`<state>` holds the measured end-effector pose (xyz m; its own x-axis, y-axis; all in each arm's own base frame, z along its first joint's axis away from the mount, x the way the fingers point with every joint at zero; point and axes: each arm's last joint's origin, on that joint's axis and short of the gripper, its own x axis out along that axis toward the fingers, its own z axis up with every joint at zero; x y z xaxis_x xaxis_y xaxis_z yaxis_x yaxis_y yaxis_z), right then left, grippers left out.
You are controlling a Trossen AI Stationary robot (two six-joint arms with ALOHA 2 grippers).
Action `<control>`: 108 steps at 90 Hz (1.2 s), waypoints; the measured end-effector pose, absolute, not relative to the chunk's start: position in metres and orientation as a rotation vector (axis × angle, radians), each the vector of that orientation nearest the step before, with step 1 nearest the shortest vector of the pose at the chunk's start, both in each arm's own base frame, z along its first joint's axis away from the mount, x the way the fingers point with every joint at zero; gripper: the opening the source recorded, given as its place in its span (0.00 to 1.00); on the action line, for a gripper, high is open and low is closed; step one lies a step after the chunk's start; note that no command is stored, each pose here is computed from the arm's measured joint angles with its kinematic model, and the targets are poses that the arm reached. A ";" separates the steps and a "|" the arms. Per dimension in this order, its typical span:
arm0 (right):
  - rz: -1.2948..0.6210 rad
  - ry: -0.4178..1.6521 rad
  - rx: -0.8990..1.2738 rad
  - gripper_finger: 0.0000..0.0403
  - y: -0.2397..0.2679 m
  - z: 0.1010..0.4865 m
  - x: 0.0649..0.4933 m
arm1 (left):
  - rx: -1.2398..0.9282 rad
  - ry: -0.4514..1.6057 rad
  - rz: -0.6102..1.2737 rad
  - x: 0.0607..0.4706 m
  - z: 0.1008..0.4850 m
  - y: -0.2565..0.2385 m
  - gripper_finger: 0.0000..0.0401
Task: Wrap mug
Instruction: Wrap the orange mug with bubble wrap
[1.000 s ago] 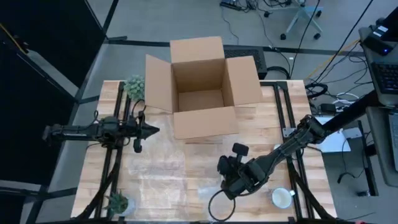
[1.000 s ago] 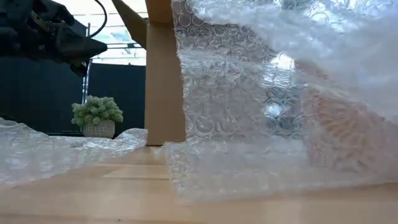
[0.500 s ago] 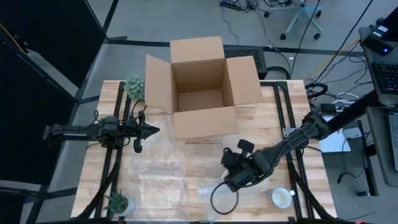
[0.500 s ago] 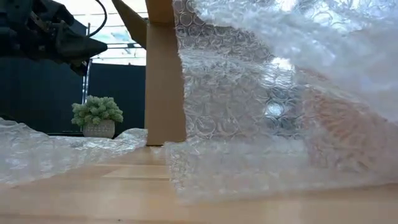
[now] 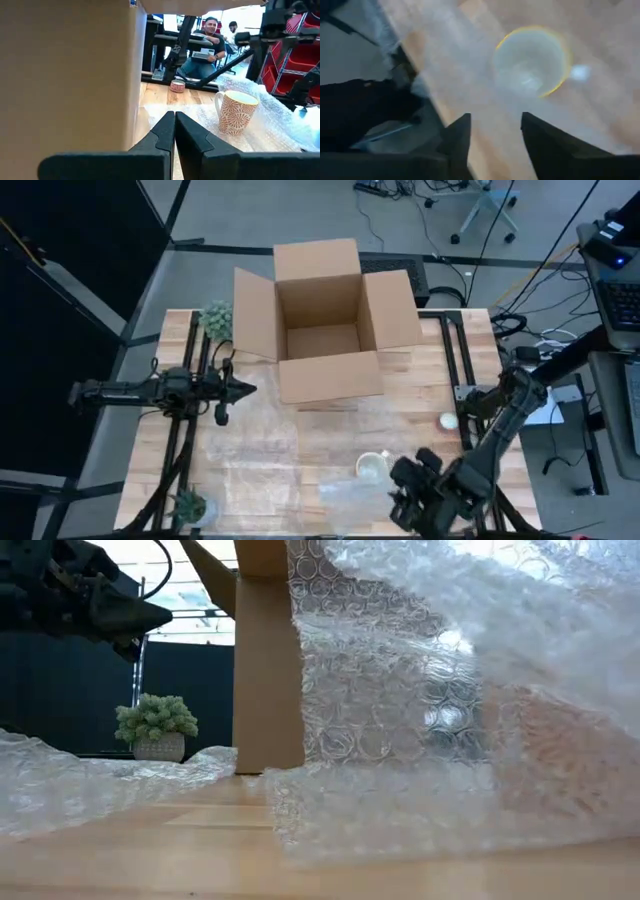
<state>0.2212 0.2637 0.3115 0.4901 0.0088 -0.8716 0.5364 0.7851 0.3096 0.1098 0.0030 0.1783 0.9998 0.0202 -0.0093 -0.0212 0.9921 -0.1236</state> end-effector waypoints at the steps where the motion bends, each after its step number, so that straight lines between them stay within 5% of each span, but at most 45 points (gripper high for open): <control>1: -0.341 1.019 0.616 0.46 0.266 0.311 0.221 | -0.124 0.008 0.021 0.110 0.178 0.003 0.00; 47: -0.351 1.033 0.625 0.56 0.319 0.241 0.240 | -0.115 0.007 0.021 0.110 0.178 0.003 0.00; 108: -0.436 1.073 0.501 0.56 0.316 0.173 0.282 | -0.096 -0.023 0.032 0.110 0.181 0.003 0.00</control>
